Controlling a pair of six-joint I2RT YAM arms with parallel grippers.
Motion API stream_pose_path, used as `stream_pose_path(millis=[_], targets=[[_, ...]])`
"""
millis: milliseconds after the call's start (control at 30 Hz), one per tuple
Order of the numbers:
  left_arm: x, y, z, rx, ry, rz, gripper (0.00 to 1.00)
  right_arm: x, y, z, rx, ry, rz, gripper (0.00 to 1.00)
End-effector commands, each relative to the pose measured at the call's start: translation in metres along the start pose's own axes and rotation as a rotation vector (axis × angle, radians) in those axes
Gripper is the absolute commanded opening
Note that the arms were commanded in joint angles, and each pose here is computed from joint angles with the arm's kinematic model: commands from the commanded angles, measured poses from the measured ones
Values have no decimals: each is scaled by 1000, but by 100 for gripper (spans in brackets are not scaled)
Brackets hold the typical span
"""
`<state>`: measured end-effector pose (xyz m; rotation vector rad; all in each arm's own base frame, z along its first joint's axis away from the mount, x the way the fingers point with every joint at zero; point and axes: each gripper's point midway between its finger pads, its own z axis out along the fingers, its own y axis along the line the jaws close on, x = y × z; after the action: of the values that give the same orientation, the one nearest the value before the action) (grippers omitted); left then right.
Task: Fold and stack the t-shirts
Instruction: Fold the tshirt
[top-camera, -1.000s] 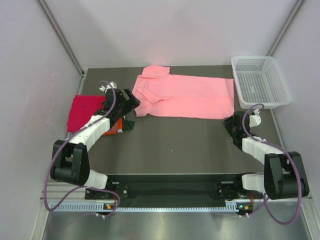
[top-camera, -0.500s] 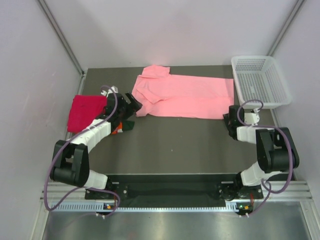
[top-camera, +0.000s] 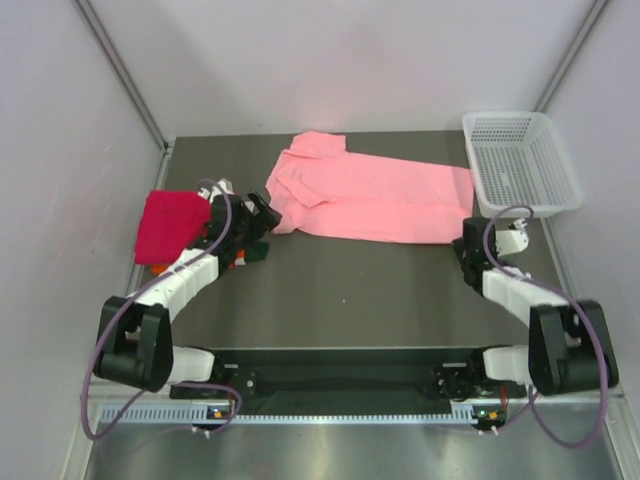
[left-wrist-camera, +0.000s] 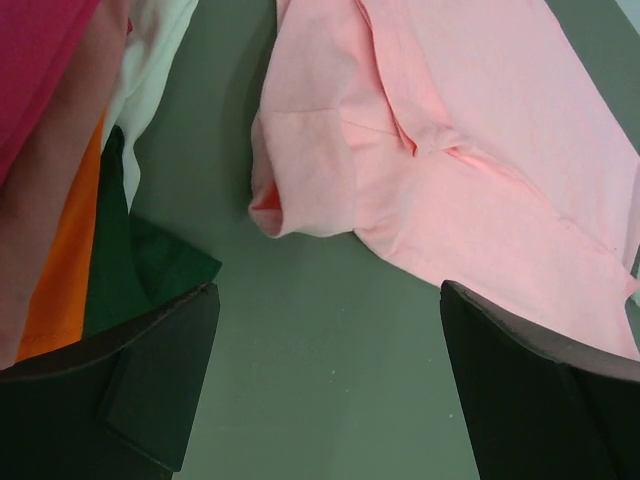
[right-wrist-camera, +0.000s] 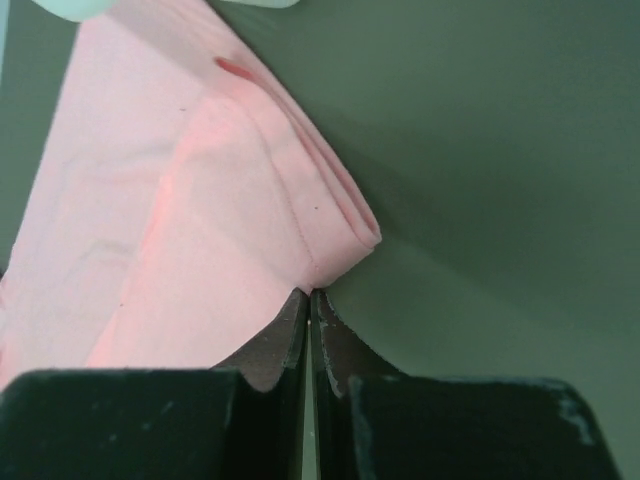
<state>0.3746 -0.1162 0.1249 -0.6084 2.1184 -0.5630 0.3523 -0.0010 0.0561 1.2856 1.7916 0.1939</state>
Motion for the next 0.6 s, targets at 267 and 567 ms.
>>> stream_pose_path(millis=[267,567], targets=[[26,-9,-13,56,-3,6,83,-25,-63,-49,6,-114,-109,0],[38,-20,9,11,-6,71,64,-19,-64,-45,-15,-95,-125,0]])
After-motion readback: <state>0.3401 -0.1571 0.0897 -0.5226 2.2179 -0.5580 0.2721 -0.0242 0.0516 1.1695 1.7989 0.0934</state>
